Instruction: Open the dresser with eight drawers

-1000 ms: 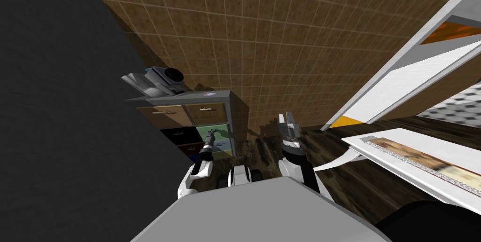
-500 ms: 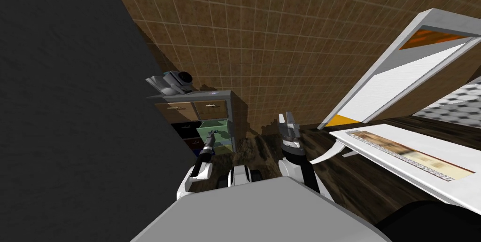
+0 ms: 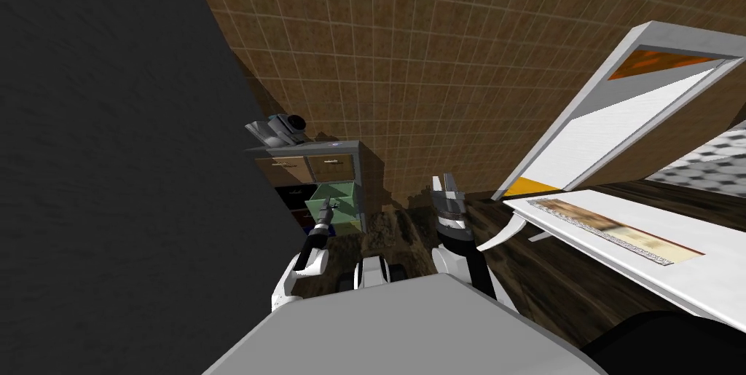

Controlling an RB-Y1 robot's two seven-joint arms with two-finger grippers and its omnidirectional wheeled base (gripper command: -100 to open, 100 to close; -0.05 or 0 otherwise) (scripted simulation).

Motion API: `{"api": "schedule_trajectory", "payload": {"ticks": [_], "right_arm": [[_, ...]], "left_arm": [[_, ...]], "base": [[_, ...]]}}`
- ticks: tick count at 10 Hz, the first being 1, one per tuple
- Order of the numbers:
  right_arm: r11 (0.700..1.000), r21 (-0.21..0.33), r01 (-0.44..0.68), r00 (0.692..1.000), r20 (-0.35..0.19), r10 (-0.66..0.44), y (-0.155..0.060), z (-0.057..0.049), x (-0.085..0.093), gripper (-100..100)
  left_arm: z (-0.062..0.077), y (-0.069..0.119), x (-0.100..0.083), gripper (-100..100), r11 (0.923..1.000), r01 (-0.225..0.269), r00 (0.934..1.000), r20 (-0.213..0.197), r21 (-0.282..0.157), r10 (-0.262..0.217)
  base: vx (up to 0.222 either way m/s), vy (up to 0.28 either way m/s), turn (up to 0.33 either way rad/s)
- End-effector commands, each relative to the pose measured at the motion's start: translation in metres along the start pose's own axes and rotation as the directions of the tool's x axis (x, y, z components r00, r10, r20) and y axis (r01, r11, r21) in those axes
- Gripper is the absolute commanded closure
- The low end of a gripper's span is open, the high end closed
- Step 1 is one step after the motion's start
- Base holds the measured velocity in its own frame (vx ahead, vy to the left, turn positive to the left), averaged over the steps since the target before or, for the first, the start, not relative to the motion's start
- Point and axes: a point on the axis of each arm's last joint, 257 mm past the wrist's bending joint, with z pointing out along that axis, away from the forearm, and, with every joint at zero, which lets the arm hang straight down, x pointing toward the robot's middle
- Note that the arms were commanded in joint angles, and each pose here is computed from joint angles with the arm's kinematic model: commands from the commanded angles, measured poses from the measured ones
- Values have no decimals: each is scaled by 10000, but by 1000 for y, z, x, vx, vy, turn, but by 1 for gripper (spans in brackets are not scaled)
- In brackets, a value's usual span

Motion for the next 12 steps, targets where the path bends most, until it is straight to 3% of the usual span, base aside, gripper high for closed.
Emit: {"api": "schedule_trajectory", "payload": {"ticks": [1,5,6,7,12], "right_arm": [[10000,0,0,10000,0,0,0,0,0,0],[10000,0,0,10000,0,0,0,0,0,0],[10000,0,0,10000,0,0,0,0,0,0],[10000,0,0,10000,0,0,0,0,0,0],[10000,0,0,10000,0,0,0,0,0,0]], "left_arm": [[7,-16,0,-100,10000,9,10000,-36,37,-9],[15,-38,-1,-100,10000,25,10000,-95,40,-24],[13,-26,-1,-100,9999,34,10000,-85,-130,-35],[13,-25,-1,0,9998,38,10000,-86,-190,-40],[11,-19,-2,0,9994,41,10000,-77,-335,-43]], "base": [[5,-9,10],[-16,-8,10],[0,0,0],[0,0,0],[0,0,0]]}}
